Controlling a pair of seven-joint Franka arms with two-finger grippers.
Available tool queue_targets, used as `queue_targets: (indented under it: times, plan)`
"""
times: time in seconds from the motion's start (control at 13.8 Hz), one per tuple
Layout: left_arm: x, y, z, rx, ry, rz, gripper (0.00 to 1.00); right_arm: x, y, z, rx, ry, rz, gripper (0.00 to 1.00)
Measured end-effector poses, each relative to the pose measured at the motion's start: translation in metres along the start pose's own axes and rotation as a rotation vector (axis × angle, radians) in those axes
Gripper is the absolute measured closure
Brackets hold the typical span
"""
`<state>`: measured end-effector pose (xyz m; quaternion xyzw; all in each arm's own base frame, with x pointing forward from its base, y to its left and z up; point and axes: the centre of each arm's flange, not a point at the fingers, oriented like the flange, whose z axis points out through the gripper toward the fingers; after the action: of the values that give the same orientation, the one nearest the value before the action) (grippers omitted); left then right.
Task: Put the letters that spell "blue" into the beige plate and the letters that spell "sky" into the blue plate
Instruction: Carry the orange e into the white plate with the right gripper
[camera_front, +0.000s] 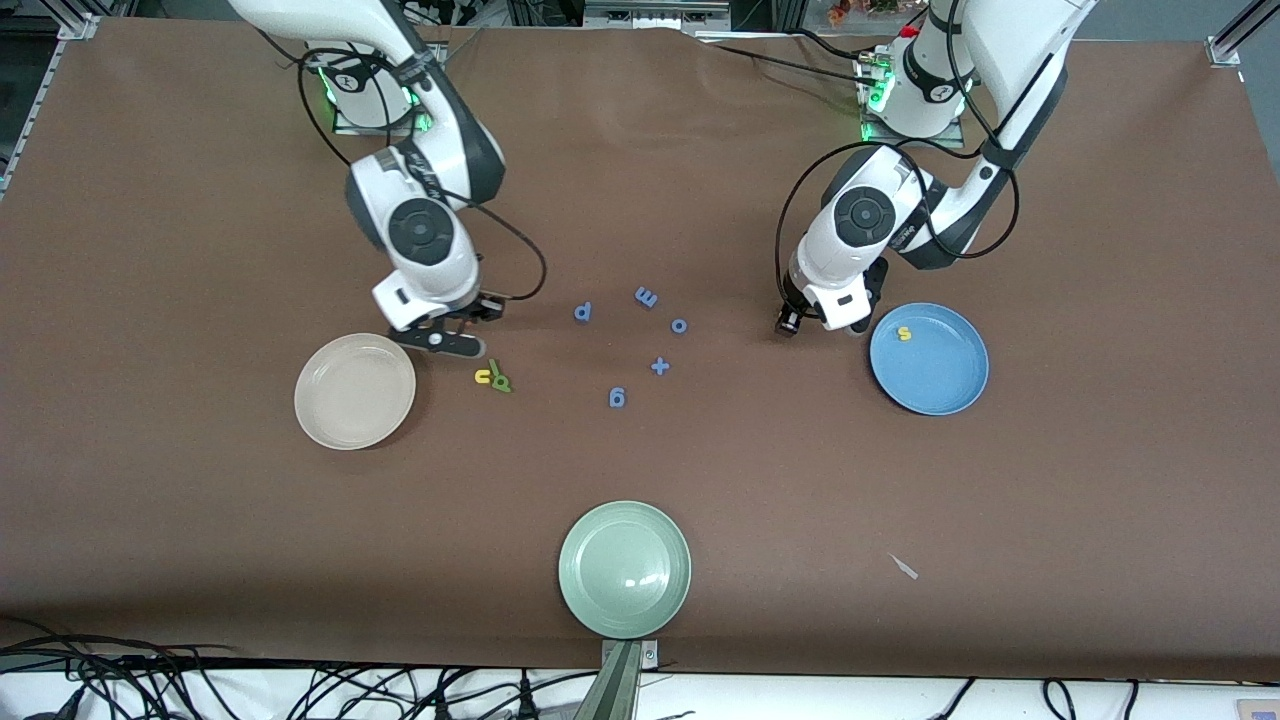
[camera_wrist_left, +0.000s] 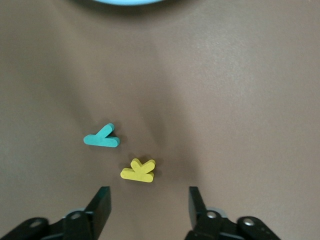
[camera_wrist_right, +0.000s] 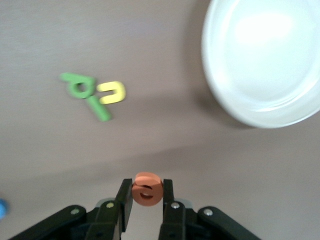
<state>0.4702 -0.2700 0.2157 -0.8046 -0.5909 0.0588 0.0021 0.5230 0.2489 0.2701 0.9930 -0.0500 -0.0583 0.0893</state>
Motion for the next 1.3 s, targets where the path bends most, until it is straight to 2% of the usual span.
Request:
queue_targets:
  times: [0.14,0.22,0.36,0.51,0.65,0.8,0.87,1.09,1.3]
  plan:
    - [-0.001,0.004,-0.004,-0.012,-0.004,-0.113,0.14,0.023,0.046,0.000,-0.016,-0.005,-0.073,0.72]
    - [-0.002,0.006,-0.006,-0.017,-0.005,-0.155,0.14,0.036,0.071,0.002,-0.022,-0.003,-0.108,0.72]
    - [0.000,0.007,-0.006,-0.019,-0.006,-0.202,0.06,0.056,0.113,0.009,-0.023,0.023,-0.159,0.72]
    - [0.007,0.008,-0.003,-0.013,-0.006,-0.242,0.06,0.067,0.137,0.021,-0.020,0.043,-0.174,0.72]
    - [0.013,0.009,0.001,-0.012,0.009,-0.234,0.08,0.070,0.142,0.032,-0.007,0.043,-0.158,0.59]
    - [0.011,0.008,0.006,-0.028,0.067,-0.107,0.11,0.070,0.137,0.036,0.021,0.036,-0.139,0.37]
    - [0.008,0.007,0.008,-0.029,0.083,-0.015,0.15,0.069,0.135,0.035,0.032,0.035,-0.135,0.32]
    - [-0.010,0.005,0.020,-0.002,0.080,0.299,0.18,0.066,0.114,0.028,0.112,0.028,-0.100,0.31]
    - [-0.018,0.005,0.033,0.027,0.065,0.501,0.18,0.063,0.078,0.015,0.162,0.035,-0.041,0.31]
